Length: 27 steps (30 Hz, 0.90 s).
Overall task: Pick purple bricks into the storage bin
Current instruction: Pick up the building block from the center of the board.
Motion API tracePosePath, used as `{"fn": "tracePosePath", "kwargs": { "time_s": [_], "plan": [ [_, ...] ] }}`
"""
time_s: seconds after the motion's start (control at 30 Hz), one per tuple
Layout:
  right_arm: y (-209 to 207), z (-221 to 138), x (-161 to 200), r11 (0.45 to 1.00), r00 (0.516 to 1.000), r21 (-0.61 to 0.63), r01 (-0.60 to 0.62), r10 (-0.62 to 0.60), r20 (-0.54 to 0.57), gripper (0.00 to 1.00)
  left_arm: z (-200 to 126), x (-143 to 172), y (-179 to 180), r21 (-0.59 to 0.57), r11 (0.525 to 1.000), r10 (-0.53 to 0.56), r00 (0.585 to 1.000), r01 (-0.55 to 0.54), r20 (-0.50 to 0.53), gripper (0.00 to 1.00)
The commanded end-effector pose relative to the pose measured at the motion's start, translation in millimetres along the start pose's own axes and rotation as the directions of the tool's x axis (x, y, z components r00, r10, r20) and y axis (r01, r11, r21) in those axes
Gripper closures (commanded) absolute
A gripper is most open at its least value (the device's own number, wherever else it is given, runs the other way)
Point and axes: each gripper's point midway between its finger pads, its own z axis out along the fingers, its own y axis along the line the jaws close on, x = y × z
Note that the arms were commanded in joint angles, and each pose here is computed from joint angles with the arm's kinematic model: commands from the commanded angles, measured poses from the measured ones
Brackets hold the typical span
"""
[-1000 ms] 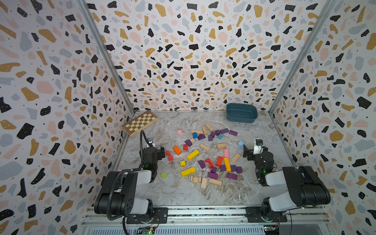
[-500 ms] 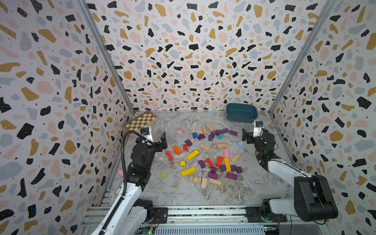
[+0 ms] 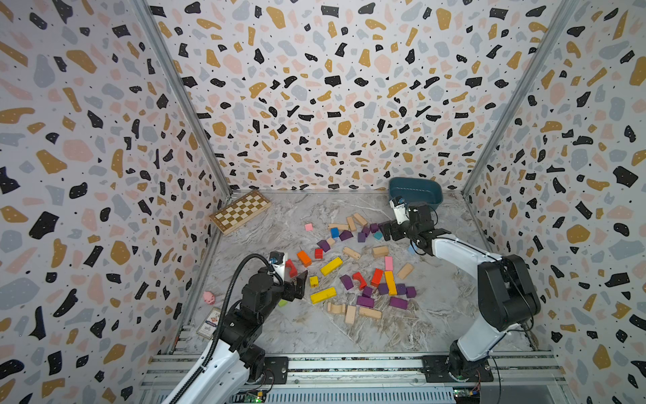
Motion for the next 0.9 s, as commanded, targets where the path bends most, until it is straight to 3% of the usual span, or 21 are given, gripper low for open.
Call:
{"fn": "tracePosePath", "kwargs": {
  "time_s": [0.0,0.37,0.47,0.63,0.87],
  "plan": [
    [-25.8,8.4,-14.1,0.997,0.997,0.051,-0.066,0.068,-0.035,0.0,-2.7,0.6,1.1,-0.005,1.0,-0.009,1.0,0.009,0.016,0.01],
    [-87.7,45.6,8.1,0.98,0.975,0.097,-0.175,0.186,-0.119,0.0,-5.2,2.6,3.2,-0.014,0.999,-0.029,0.999,0.029,0.015,0.01],
    [-105.2,45.8,14.8,0.977,0.972,0.14,-0.161,0.181,-0.148,0.0,10.7,38.1,6.6,-0.015,0.993,-0.113,0.994,0.113,-0.002,0.01],
    [-115.5,38.3,22.3,0.977,0.974,0.158,-0.141,0.166,-0.156,0.0,1.9,29.6,7.6,-0.025,0.995,-0.097,0.993,0.099,0.066,0.01],
    [-114.6,55.0,22.2,0.985,0.974,0.118,-0.122,0.142,-0.175,0.0,2.4,33.3,-2.5,0.025,0.997,-0.076,0.997,0.076,0.021,0.01]
  ]
}}
